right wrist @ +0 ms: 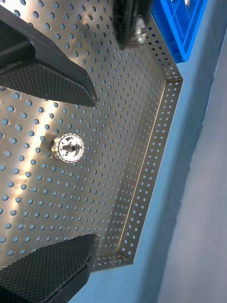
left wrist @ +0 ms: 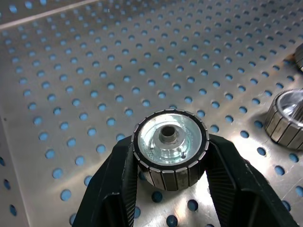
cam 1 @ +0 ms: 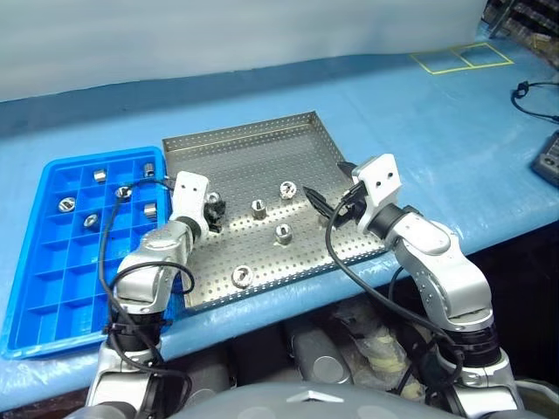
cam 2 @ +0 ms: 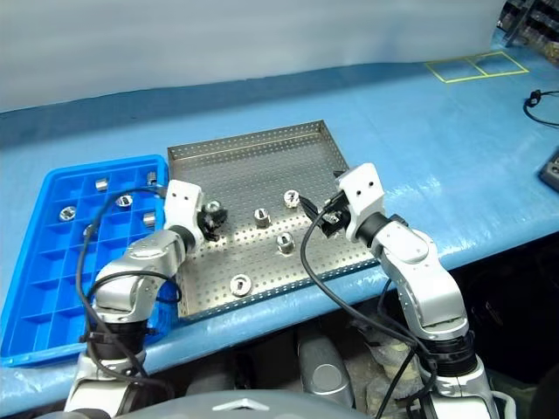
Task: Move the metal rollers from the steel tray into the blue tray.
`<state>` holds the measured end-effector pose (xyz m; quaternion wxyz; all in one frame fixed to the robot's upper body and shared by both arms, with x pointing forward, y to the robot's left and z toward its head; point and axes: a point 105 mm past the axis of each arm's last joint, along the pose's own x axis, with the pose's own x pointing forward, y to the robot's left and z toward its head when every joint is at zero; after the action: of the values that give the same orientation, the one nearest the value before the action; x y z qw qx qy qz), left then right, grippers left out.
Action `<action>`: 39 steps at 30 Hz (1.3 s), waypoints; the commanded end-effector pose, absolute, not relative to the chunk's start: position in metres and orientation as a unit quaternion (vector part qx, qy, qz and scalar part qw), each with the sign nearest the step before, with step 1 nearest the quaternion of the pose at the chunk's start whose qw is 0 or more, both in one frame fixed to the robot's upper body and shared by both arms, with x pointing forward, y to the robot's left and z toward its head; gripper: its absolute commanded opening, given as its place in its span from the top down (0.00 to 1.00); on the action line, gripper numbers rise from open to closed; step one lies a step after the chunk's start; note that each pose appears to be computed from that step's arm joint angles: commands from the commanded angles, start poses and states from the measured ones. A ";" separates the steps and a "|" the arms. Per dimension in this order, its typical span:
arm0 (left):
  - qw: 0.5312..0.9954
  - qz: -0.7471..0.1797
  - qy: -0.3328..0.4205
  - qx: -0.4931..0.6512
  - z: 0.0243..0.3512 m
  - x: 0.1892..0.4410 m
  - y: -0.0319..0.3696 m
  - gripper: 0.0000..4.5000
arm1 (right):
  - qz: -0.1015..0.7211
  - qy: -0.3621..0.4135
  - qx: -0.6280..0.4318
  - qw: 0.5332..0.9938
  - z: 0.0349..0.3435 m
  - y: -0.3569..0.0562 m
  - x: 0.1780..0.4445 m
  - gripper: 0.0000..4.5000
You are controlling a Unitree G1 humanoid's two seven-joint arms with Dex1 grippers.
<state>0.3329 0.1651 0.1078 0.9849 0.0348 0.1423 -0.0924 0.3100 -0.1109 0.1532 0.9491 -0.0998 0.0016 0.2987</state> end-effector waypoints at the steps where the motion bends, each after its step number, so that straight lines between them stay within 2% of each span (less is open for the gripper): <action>1: 0.996 -0.043 0.070 0.045 0.147 0.322 0.197 0.56 | 0.318 -0.027 -0.100 0.943 0.166 -0.102 0.309 0.00; 6: 0.994 0.041 0.077 0.068 0.156 0.293 0.238 0.56 | 0.392 -0.023 -0.087 0.916 0.163 -0.070 0.302 0.00; 14: 0.978 0.125 0.134 0.098 0.145 0.235 0.258 0.56 | 0.444 -0.022 -0.078 0.892 0.162 -0.045 0.311 0.00; 17: 0.964 0.206 0.137 0.093 0.145 0.212 0.280 0.56 | 0.472 -0.022 -0.076 0.878 0.162 -0.033 0.312 0.00; 22: 0.948 0.278 0.130 0.081 0.146 0.195 0.298 0.56 | 0.504 -0.025 -0.074 0.860 0.162 -0.018 0.312 0.00; 26: 0.943 0.301 0.122 0.077 0.149 0.193 0.303 0.56 | 0.529 -0.030 -0.075 0.845 0.164 -0.008 0.308 0.00; 32: 0.953 0.276 0.100 0.076 0.158 0.224 0.297 0.56 | 0.531 -0.035 -0.076 0.843 0.165 -0.006 0.309 0.00; 39: 0.943 0.297 0.129 0.075 0.136 0.242 0.309 0.56 | 0.511 -0.032 -0.080 0.855 0.164 -0.016 0.310 0.00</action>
<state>0.2399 0.3042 0.1271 0.9452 0.0649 0.1541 0.2803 0.3108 -0.0132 0.1479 0.8526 -0.0766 -0.0007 0.5169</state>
